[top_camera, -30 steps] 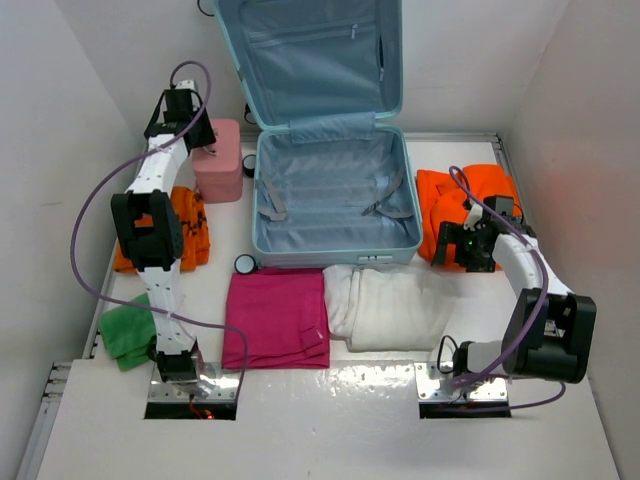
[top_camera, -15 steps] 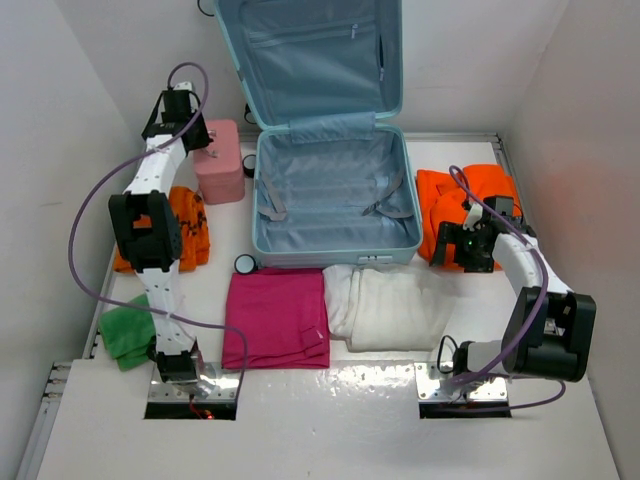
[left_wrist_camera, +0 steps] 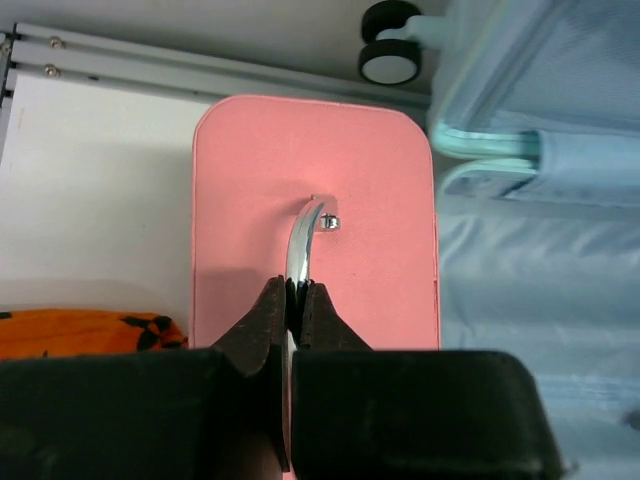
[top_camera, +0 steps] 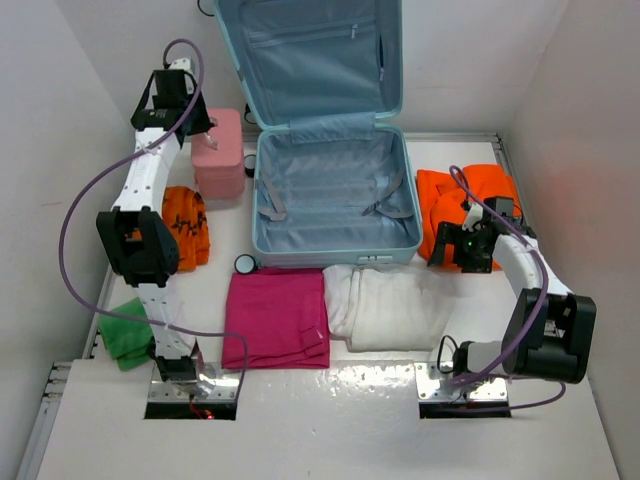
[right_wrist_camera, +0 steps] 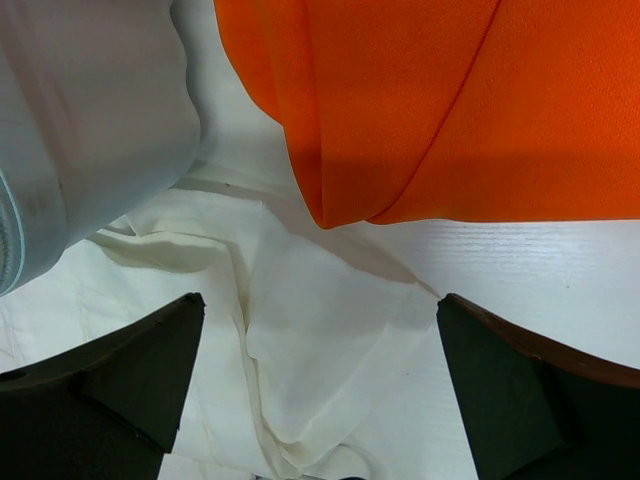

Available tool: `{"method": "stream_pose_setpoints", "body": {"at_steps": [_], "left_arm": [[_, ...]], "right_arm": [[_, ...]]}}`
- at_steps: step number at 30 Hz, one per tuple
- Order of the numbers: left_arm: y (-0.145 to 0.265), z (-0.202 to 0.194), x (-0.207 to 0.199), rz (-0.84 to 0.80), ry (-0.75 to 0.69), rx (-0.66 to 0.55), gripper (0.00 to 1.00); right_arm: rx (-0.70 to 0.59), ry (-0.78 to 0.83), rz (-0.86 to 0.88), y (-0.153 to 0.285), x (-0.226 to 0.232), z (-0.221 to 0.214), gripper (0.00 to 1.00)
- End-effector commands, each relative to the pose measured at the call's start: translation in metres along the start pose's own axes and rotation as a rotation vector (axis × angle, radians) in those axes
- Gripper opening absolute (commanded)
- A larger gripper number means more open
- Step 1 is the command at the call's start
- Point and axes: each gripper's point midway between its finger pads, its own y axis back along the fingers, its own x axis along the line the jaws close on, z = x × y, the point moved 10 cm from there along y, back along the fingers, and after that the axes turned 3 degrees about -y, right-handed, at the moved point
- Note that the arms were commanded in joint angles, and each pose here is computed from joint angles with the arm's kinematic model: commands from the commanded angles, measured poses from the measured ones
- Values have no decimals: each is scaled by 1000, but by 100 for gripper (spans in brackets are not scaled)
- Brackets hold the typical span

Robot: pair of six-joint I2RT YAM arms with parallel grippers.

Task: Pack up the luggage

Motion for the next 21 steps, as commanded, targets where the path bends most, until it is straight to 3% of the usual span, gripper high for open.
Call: {"method": "stream_pose_setpoints", "body": {"at_steps": [1,12,21], "left_arm": [[69,62,-24,-83,-16,-248,0],[142,77,-76,-177,-63,-340,0],[169,68,-124,-268,-76,-342,0]], "right_arm": [[-41,-4,19,5,2,1,99],[-48,-9,29,7,3,3,99],[-65,-5,32,11,3,1,99]]}}
